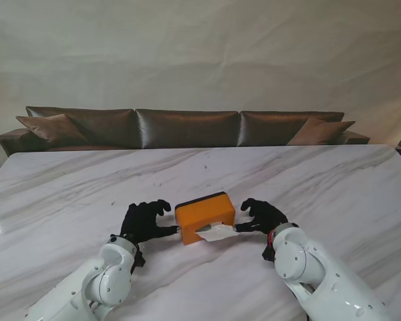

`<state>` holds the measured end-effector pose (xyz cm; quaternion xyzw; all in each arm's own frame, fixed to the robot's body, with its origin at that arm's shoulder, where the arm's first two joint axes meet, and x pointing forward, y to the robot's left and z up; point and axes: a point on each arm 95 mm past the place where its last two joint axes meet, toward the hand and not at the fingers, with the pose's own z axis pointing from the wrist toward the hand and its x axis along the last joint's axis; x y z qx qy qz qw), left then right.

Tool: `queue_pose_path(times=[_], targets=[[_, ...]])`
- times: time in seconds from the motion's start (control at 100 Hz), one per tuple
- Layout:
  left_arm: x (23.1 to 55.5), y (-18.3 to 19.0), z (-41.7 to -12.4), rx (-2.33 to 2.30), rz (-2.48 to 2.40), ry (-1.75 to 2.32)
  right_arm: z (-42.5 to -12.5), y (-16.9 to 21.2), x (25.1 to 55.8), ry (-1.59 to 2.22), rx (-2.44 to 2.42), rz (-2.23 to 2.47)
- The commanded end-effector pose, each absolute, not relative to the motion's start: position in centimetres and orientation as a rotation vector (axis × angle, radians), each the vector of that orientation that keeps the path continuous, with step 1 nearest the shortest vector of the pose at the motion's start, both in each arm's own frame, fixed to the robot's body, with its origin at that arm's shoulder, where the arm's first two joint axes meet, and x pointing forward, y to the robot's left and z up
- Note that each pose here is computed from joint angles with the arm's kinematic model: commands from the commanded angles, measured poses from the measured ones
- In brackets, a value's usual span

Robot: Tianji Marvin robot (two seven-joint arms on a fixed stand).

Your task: Refill a tissue box and feed the first sheet

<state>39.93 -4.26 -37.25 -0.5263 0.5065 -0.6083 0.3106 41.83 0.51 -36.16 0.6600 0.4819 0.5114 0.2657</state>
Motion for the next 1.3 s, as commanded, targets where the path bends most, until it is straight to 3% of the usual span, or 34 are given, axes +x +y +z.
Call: queue_pose_path(times=[0.0,0.39,0.8,1.29], targets=[[40.0,-4.9,-37.1,-1.385,-1.605,1.362,-36.4,0.8,41.8,1.325,1.786,1.379],[40.5,-6.0,-37.2,-1.376,-1.636,1.363,-37.3,2.4,42.6,1.316,1.803,1.407],[37.4,-4.8,-35.6,-1.380,-1.583,1.451,-37.5,2.4,43.5,1.280,1.795,1.393],[38.1,-7.8,-36.2,-1.423,-1.597,1.535,-37.5,3.1,42.7,1.262,1.798,1.425]])
